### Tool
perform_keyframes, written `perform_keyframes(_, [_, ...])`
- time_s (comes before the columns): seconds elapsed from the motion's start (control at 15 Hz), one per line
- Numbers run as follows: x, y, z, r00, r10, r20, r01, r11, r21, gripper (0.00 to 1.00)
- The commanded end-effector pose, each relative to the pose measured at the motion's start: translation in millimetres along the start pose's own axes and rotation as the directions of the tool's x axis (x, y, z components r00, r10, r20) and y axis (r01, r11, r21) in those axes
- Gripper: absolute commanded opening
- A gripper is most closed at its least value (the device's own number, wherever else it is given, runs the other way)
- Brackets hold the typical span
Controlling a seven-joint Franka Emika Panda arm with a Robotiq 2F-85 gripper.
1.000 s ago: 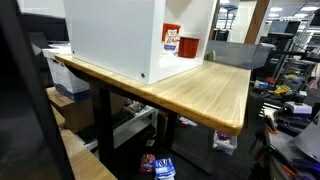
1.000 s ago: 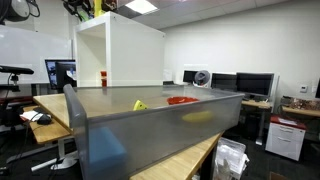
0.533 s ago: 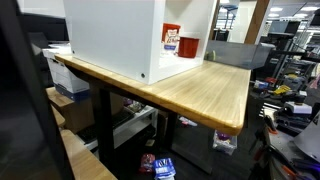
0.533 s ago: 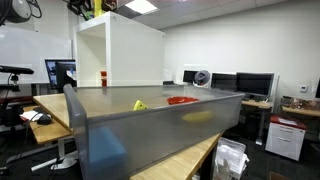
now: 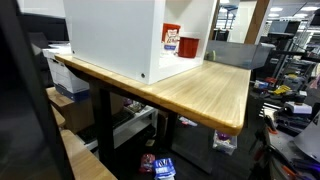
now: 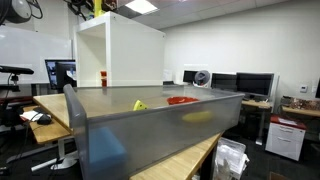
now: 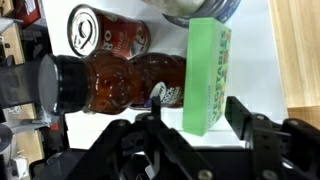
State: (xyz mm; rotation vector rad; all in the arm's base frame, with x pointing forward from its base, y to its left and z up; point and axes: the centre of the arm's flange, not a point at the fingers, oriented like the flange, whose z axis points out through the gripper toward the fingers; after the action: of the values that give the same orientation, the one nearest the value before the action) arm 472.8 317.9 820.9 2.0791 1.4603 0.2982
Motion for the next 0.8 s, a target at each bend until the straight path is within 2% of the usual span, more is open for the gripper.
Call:
perform_keyframes(0.0, [18.5, 30.6, -22.2, 1.0, -0.013, 0.011, 0.013, 0.999, -0.044, 0.86])
perform_keyframes(0.2, [18.9, 31.2, -22.6, 1.0, -0.014, 0.002, 0.014, 0.999, -0.044, 0.92])
perform_keyframes(0.33, [19.3, 30.5, -22.9, 1.0, -0.011, -0.002, 0.011, 0.999, -0.036, 0.83])
perform_keyframes(0.47, [19.5, 30.3, -23.4, 1.0, -0.012, -0.005, 0.012, 0.999, -0.031, 0.8])
perform_keyframes(0.6, [19.4, 29.1, -25.5, 1.0, -0.02, -0.016, 0.02, 1.0, -0.009, 0.73])
perform_keyframes(0.73, [20.6, 27.1, -26.9, 1.0, -0.02, -0.023, 0.02, 1.0, 0.011, 0.72])
